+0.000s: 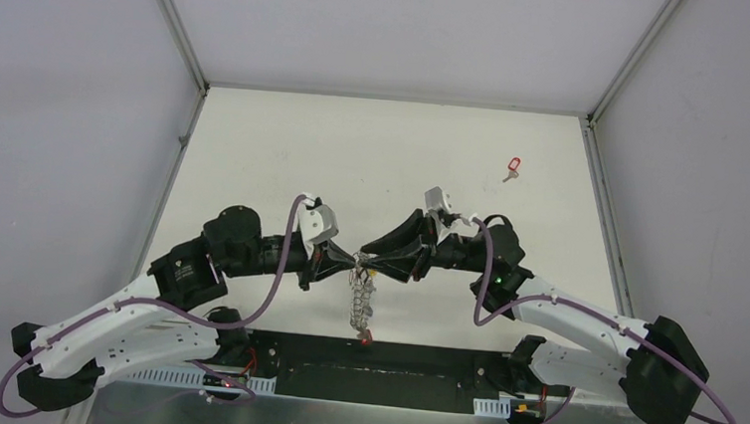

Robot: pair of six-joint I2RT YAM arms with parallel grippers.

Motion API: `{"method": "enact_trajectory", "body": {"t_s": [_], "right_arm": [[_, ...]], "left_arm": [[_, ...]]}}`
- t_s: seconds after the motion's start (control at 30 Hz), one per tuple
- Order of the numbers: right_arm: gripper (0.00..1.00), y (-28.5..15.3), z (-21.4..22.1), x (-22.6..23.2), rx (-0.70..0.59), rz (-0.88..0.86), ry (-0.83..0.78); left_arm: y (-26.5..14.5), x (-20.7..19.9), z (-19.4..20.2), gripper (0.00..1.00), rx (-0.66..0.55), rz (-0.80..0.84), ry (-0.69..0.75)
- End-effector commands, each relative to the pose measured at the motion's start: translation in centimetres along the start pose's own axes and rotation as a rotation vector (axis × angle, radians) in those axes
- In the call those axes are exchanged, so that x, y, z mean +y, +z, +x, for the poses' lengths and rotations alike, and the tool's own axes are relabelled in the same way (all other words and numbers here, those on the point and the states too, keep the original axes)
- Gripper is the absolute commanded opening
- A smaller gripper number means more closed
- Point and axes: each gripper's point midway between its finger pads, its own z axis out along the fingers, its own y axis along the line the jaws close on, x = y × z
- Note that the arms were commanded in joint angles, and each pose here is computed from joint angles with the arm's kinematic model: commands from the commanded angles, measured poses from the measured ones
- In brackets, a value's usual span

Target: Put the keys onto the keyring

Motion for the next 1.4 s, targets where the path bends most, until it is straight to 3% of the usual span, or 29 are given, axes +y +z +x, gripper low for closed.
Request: {"method": "enact_trajectory", "body": {"t_s": [0.0,0.43,0.47,0.6,0.9,1.27,1.37], "right_arm": [[0.44,-0.4,-2.9,0.6,-0.084,0.023,-0.087],[0.46,0.2,-2.0,-0.4,-0.017,0.058,-0.029],[0.62,0.4,-1.9,-0.5,-0.016,0.055,-0.008],[0.6,1.0,-1.6,-0.7,-0.023,0.035,0.021],[0.47,1.9,-1.6,-0.9,-0.054,0.007,0.028],[0.4,3.7,-0.6,0.4,-0.024,-0.09,0.037],[0.32,4.2,-0.3,1.0,-0.002,-0.132,0.027]], "left_arm": [[-0.6,0.3,-1.0,0.0,0.062,-0.039,-0.002],[-1.5,1.1,-0.3,0.0,0.559,-0.066,0.002],[-1.8,1.1,-0.3,0.0,0.595,-0.067,-0.001],[-2.1,1.3,-0.6,0.0,0.689,-0.077,-0.009],[-1.7,0.7,-0.8,0.0,0.733,-0.044,-0.039],[-1.5,0.5,-0.6,0.0,0.727,-0.039,-0.052],[-1.5,0.5,-0.6,0.0,0.72,-0.038,-0.054]]}}
